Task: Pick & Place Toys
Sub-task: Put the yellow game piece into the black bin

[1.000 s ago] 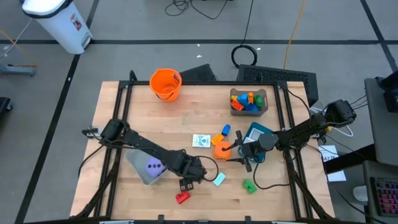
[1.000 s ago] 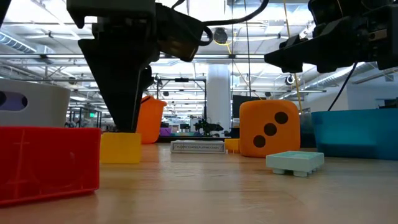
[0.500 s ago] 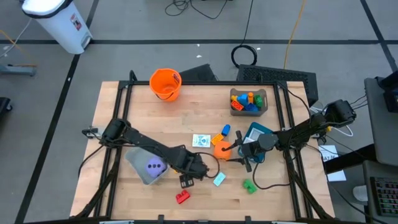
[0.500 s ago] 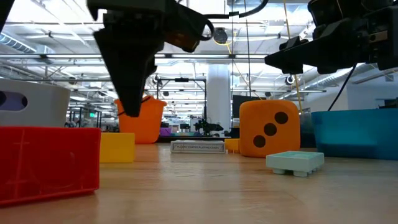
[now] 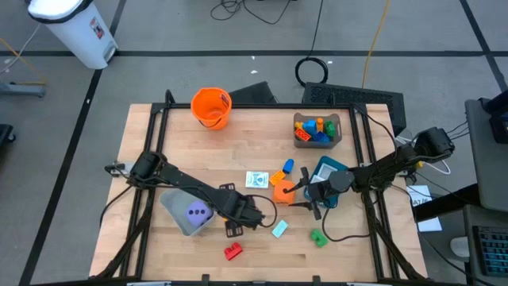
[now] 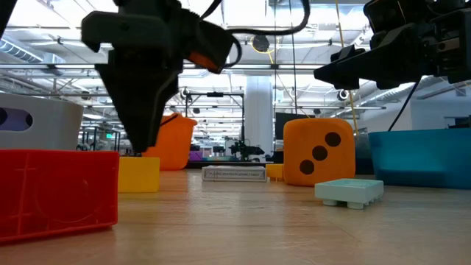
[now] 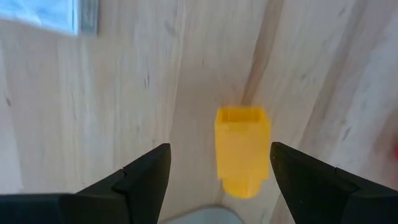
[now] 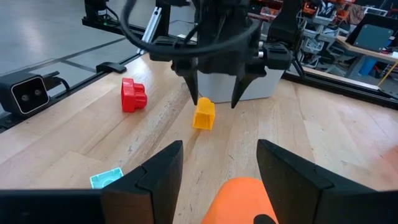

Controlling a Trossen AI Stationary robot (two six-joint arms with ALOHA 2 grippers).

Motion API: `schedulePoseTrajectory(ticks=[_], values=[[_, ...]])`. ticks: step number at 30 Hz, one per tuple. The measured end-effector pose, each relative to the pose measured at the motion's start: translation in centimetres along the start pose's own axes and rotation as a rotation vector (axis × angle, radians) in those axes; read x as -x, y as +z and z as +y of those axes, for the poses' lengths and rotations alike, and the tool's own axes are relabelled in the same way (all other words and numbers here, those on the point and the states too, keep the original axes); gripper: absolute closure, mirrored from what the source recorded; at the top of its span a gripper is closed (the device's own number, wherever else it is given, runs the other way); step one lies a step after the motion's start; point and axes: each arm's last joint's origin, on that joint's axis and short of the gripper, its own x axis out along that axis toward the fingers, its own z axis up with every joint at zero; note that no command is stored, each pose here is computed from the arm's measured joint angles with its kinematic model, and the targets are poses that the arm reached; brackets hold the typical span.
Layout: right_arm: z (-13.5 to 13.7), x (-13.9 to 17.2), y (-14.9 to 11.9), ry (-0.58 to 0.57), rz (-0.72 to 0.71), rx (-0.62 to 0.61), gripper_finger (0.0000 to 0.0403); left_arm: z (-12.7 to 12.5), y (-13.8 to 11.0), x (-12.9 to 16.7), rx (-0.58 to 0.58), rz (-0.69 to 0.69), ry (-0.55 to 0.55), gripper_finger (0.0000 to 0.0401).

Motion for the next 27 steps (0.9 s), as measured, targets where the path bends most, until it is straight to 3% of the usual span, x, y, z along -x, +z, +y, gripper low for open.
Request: schedulePoseTrajectory(ticks=[12,23,27], values=[[0.0,0.0,0.0,0.000,0.000,0.000,0.0206,-0.1,0.0,-0.8,-0.021,0.002,-0.056,0.0116],[0.0,0.0,0.0,0.000,0.000,0.001,0.0206,0.7,-0.3,-3.4,-0.003,0.038,-0.119,0.0117],[0.0,0.0,0.0,0.000,0.001,0.005,0.0206,0.8,-0.1,-3.4,-0.022,0.030,-0.115,0.0145]])
